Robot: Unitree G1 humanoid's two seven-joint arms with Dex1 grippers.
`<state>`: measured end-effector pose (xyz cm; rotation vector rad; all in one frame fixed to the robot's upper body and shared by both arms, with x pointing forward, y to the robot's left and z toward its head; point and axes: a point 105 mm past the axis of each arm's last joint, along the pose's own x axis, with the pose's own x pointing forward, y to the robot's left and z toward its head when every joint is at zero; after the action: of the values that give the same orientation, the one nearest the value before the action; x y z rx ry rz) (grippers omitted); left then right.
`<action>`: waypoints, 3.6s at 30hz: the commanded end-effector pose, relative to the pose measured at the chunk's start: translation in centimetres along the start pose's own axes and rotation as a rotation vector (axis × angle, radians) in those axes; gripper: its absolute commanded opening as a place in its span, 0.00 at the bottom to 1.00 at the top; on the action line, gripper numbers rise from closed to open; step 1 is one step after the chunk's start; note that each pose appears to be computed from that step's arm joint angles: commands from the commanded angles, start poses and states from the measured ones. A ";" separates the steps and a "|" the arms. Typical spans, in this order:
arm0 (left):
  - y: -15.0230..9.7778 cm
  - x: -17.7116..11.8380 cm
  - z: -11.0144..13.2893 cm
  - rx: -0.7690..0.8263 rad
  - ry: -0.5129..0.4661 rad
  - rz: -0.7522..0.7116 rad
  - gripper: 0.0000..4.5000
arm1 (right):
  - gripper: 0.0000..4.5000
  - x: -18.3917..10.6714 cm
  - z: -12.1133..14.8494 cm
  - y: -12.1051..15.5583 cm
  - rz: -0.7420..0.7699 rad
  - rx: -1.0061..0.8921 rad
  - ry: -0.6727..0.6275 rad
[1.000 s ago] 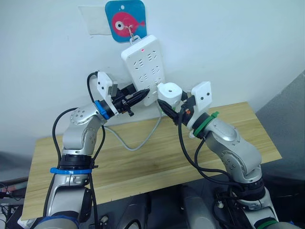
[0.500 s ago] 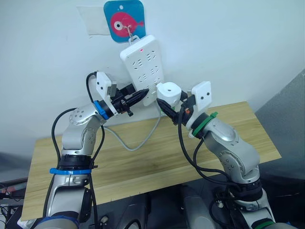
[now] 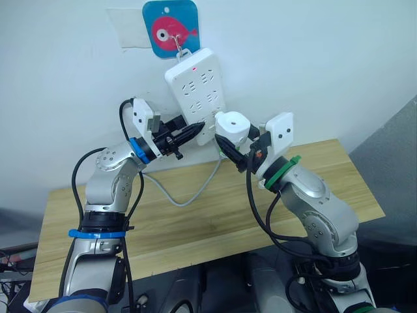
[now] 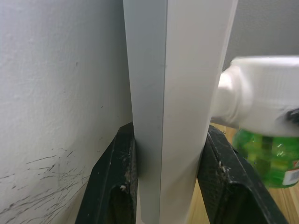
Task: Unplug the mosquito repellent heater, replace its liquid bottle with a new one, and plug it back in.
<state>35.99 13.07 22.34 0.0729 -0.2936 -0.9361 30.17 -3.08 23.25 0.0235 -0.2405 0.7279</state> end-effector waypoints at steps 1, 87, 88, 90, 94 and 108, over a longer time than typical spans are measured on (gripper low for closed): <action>-0.6 0.4 0.4 0.026 0.004 -0.030 0.29 | 0.66 -0.6 1.6 0.2 -0.002 -0.020 -0.065; -2.0 -0.2 0.2 0.007 0.026 -0.097 0.29 | 0.66 4.4 0.4 0.4 0.030 -0.082 -0.066; -2.0 -0.3 0.1 0.008 0.027 -0.095 0.29 | 0.66 4.3 0.4 0.4 0.030 -0.081 -0.065; -1.7 -0.5 0.0 0.016 0.032 -0.080 0.29 | 0.82 3.7 0.2 0.4 0.030 -0.077 -0.060; -1.2 -0.7 -0.1 0.026 0.040 -0.062 0.29 | 1.00 2.4 0.1 0.5 0.040 -0.078 -0.044; 0.0 -0.9 0.1 0.043 0.052 -0.049 0.29 | 1.00 -3.5 0.6 1.1 0.155 -0.061 0.043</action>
<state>35.73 14.06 22.11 0.1060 -0.2635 -0.9482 28.12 -4.45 21.85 -0.0723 -0.1797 0.8297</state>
